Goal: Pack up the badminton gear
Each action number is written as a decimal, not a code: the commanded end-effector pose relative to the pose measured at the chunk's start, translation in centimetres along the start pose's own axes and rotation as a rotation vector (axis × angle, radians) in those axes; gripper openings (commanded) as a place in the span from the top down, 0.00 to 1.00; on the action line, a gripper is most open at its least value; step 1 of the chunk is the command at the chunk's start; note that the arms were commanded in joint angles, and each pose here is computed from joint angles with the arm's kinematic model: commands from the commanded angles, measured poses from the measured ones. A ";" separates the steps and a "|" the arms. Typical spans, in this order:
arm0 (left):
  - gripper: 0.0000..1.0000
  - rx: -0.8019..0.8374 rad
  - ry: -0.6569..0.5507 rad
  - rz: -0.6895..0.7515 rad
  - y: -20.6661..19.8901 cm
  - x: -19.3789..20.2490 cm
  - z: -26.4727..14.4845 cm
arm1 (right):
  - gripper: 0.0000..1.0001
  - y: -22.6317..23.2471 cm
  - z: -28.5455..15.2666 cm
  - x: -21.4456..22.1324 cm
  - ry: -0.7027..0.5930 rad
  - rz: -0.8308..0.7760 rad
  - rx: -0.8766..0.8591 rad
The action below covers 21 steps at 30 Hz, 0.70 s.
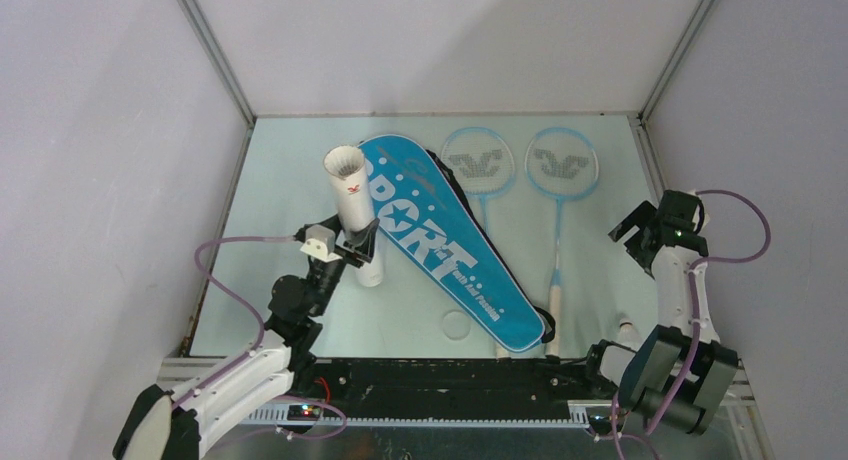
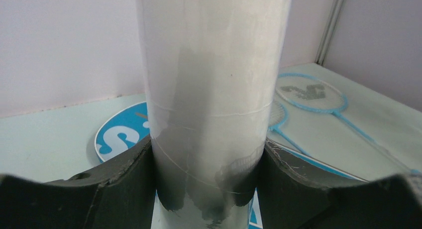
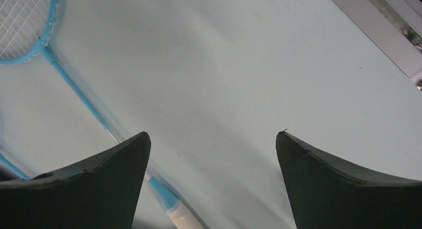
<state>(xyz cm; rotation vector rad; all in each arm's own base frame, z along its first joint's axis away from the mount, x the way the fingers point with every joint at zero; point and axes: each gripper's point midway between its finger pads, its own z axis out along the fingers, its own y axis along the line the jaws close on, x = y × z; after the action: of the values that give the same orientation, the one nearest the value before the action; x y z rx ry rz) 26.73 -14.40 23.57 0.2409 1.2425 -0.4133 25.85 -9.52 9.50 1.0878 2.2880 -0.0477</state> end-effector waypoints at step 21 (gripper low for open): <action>0.57 0.016 -0.047 0.016 -0.5 -3.1 2.8 | 0.01 4.2 -0.2 -3.3 -0.191 -0.196 0.116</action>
<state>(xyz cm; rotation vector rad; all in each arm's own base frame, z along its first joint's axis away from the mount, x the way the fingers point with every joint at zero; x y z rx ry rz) 28.16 -14.96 22.65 0.2560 1.3019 -0.3809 28.87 -8.18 9.68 0.9415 2.3306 -0.1427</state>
